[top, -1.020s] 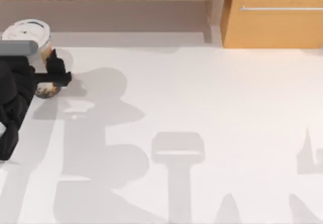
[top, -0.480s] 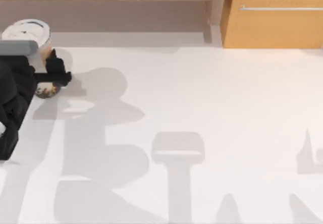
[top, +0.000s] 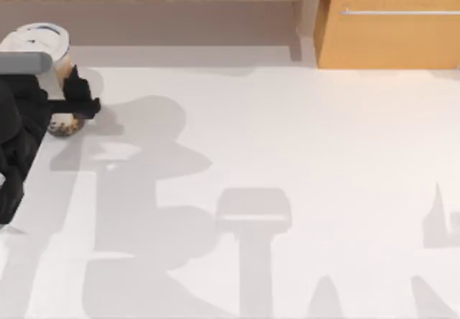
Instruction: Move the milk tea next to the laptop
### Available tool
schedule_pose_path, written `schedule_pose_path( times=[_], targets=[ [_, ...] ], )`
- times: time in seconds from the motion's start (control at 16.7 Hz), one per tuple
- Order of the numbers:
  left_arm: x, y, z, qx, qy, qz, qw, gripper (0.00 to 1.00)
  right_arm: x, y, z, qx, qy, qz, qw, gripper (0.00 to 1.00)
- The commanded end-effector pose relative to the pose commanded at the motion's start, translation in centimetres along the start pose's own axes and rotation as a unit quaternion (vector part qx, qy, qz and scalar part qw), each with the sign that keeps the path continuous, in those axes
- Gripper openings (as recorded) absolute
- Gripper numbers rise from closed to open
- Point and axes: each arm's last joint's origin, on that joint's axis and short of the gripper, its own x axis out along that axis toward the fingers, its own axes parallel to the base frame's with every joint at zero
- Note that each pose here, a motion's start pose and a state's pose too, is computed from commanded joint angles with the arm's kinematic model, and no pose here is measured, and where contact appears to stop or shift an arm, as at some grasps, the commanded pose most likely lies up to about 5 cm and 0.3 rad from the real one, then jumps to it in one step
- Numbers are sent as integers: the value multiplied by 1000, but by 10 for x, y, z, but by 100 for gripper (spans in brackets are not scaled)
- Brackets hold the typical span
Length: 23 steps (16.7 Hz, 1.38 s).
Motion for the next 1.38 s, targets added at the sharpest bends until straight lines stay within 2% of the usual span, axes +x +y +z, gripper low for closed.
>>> schedule_pose_path(
  times=[0.12,0.42,0.6,0.84,1.08,1.38],
  targets=[
    [1,1,5,0,-9,0,1000,0,0,0,0,0,0,0,1000,100],
    [-6,15,54,7,-64,-2,998,0,0,0,0,0,0,0,1000,100],
    [-27,29,85,16,-81,-4,997,0,0,0,0,0,0,0,1000,100],
    [-74,46,114,29,-88,-11,996,0,0,0,0,0,0,0,1000,100],
    [-129,54,120,38,-84,-21,996,0,0,0,0,0,0,0,1000,100],
    [-186,55,93,39,-68,-29,997,0,0,0,0,0,0,0,1000,100]
  ],
)
